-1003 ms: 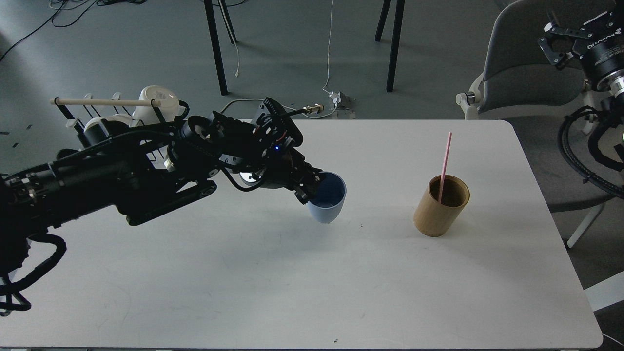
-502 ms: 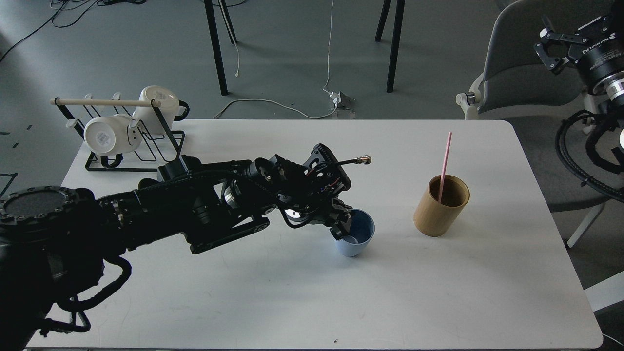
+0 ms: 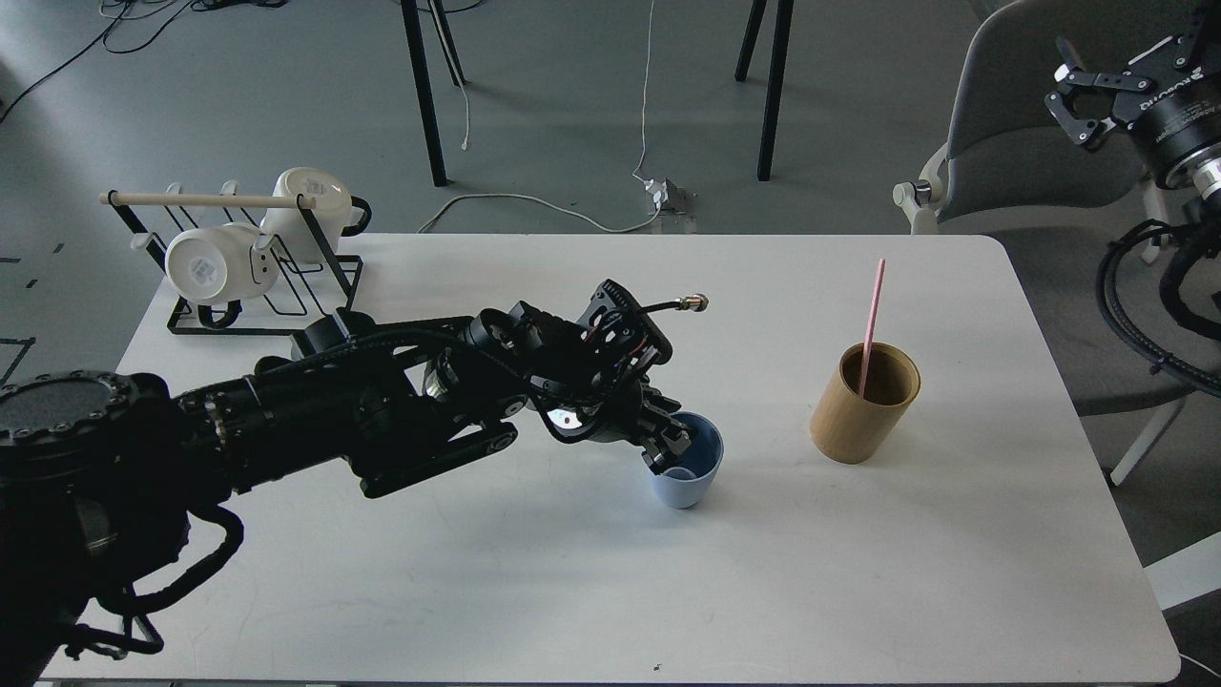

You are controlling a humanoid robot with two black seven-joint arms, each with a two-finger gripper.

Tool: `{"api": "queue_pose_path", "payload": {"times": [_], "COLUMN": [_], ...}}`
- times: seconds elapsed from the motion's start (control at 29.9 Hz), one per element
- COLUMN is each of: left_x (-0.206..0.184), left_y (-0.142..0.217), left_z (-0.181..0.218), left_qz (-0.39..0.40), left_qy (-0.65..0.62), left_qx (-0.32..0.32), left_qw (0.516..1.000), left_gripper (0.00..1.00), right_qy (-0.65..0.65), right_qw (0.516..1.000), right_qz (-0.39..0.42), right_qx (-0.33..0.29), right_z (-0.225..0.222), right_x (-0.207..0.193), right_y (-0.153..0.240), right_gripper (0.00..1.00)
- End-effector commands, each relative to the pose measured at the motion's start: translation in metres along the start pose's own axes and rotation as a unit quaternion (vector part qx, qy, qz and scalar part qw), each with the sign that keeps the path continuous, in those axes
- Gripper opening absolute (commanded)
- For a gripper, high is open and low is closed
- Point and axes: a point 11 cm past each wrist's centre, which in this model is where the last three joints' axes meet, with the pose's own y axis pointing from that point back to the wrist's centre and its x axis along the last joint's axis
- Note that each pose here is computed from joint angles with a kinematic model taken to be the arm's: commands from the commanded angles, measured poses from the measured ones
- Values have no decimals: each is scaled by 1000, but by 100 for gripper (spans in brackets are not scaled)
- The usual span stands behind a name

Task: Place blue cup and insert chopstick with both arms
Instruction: 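Release the blue cup and lift the left arm back toward the rack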

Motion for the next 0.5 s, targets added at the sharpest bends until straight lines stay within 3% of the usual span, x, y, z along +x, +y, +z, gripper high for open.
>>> {"api": "queue_pose_path", "payload": {"times": [0.0, 0.13, 0.27, 0.4, 0.47], "left_x": [31, 51, 75, 102, 96], "left_y": [21, 55, 84, 132, 142], "left_z": [-11, -38, -57, -93, -109], "left_qz": [69, 139, 211, 316, 340], "left_qy": [97, 206, 316, 446, 507], "left_qx": [-25, -54, -100, -164, -190], "left_qw": [993, 967, 920, 821, 769], "left_gripper": [71, 94, 98, 99, 99], "right_qy": [66, 158, 275, 386, 465], "right_qw": [997, 982, 949, 905, 864], "right_qz": [-34, -96, -132, -156, -172], "right_qx": [-21, -45, -73, -85, -90], "right_z": [-17, -39, -49, -48, -42], "right_x": [-14, -44, -76, -103, -114], "right_y": [3, 12, 33, 44, 48], "right_gripper": [100, 100, 99, 99, 99]}}
